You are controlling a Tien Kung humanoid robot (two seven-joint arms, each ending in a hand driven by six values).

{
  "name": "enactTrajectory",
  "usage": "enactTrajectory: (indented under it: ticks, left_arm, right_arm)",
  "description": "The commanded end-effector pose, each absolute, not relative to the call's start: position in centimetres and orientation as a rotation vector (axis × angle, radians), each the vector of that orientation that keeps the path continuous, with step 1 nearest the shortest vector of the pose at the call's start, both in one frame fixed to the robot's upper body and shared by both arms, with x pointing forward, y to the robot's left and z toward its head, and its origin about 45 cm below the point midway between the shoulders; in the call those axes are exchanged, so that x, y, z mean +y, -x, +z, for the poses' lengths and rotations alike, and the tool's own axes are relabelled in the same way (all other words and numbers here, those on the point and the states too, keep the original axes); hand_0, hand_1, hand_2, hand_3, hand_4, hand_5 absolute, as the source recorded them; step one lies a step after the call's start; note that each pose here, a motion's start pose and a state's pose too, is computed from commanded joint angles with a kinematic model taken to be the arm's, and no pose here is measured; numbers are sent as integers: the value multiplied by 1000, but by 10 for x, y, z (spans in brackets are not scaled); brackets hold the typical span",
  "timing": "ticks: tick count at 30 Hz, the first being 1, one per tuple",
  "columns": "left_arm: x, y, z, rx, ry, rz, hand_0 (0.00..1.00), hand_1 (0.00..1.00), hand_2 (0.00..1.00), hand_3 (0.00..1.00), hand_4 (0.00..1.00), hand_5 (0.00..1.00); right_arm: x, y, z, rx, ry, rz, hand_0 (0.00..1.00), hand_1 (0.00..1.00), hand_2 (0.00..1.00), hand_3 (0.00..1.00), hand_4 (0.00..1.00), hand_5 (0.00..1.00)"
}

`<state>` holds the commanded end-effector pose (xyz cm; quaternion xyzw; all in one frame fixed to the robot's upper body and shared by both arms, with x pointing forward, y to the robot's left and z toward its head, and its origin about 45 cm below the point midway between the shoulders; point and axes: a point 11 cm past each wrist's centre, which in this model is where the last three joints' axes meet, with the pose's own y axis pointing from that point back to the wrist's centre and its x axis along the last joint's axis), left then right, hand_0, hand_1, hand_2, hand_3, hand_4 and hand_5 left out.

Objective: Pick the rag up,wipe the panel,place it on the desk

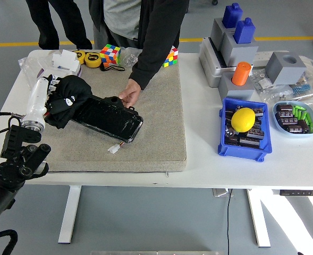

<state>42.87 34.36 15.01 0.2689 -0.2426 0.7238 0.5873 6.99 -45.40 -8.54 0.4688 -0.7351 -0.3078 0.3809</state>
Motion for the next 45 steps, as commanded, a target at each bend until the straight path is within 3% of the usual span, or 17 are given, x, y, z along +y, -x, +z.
enactTrajectory:
  ticks: [14,36,45]
  left_arm:
    - [310,-422,145,-571,-593,1575,222,272,375,557,678,2]
    - [202,-392,138,-598,-495,1234,222,272,376,557,676,2]
    - [194,-394,142,-612,-483,1219,222,272,376,557,677,2]
  right_arm:
    - [-455,-68,-85,-1873,-1195,-783,588,563,476,520,912,362]
    - [-455,-69,-85,-1876,-1197,-781,587,563,476,521,912,362]
    - [-455,-71,-84,-1879,-1200,-779,588,563,476,521,911,362]
